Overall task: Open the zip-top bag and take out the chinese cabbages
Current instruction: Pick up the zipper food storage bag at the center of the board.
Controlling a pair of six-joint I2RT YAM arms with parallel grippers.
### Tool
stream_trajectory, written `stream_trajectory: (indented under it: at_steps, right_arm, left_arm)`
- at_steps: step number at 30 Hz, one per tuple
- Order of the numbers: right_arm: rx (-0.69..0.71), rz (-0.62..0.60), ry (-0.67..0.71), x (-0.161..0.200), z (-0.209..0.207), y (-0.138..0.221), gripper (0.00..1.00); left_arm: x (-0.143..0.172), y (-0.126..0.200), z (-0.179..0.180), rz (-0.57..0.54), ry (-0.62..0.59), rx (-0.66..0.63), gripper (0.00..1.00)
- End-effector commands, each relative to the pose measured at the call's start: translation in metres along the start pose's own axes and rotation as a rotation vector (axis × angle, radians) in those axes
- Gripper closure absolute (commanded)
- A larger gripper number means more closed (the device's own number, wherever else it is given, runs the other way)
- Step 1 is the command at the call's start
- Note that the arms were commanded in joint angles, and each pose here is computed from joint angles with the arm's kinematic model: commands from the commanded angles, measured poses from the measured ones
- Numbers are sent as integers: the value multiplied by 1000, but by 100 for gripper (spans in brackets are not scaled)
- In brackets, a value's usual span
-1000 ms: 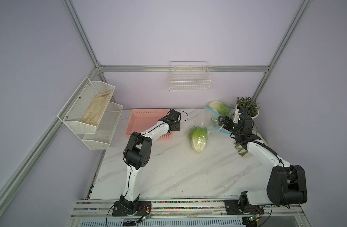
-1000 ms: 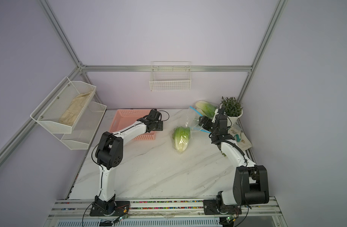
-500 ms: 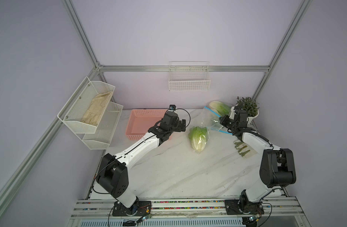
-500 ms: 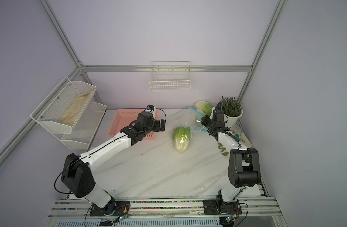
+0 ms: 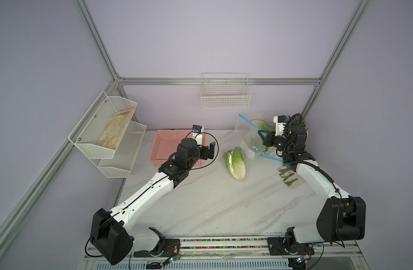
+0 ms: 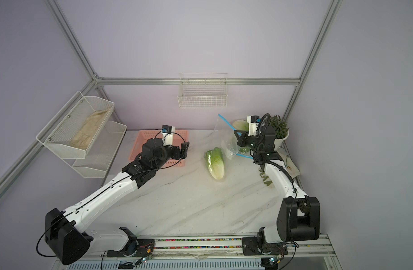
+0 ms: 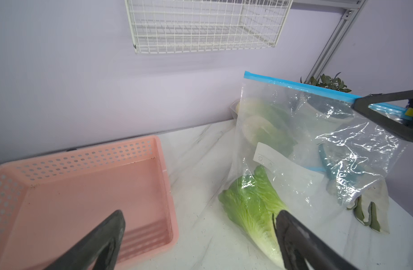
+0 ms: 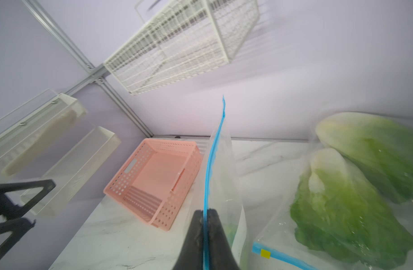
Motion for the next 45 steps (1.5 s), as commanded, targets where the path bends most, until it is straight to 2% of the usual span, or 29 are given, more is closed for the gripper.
stream_trajectory:
  at_steps: [1, 8, 11, 16, 19, 24, 26, 31, 36, 39, 45]
  right_arm:
    - [-200, -27, 131, -17, 44, 18, 100]
    - [-400, 43, 171, -15, 86, 34, 100]
    - [-452, 71, 181, -10, 99, 36, 100]
    - [-537, 168, 184, 14, 123, 28, 100]
    - [-593, 237, 198, 31, 138, 24, 100]
    - [-667, 276, 201, 44, 151, 25, 100]
    - [-690, 285, 203, 47, 154, 27, 100]
    - [-701, 296, 207, 51, 154, 30, 100]
    - [-709, 311, 198, 56, 153, 30, 100]
    - [-713, 326, 196, 60, 152, 30, 100]
    - [-698, 343, 180, 64, 147, 27, 100]
  left_arm:
    - [-30, 21, -1, -103, -96, 42, 0]
    - [-58, 56, -19, -99, -274, 222, 0]
    - [-64, 64, -34, -151, -404, 342, 0]
    - [-84, 80, -54, -230, -552, 510, 0]
    - [-94, 81, -60, -257, -613, 556, 0]
    - [-97, 68, -74, -189, -688, 686, 0]
    - [-87, 50, -81, -127, -714, 747, 0]
    - [-73, 31, -94, -40, -721, 864, 0]
    - [-52, 17, -100, 38, -685, 939, 13]
    - [-39, 12, -100, 75, -692, 949, 26]
    - [-34, 11, -100, 92, -683, 951, 60]
Point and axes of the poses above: each gripper's point midway between its finger pads, its own y axis back along the fingers, its own z axis along the line the jaws close on, x = y × z, the point moved 5 cm from there along y, back along the fingers, and after that the axes turned 5 degrees about -y, right-handed, at the moved point
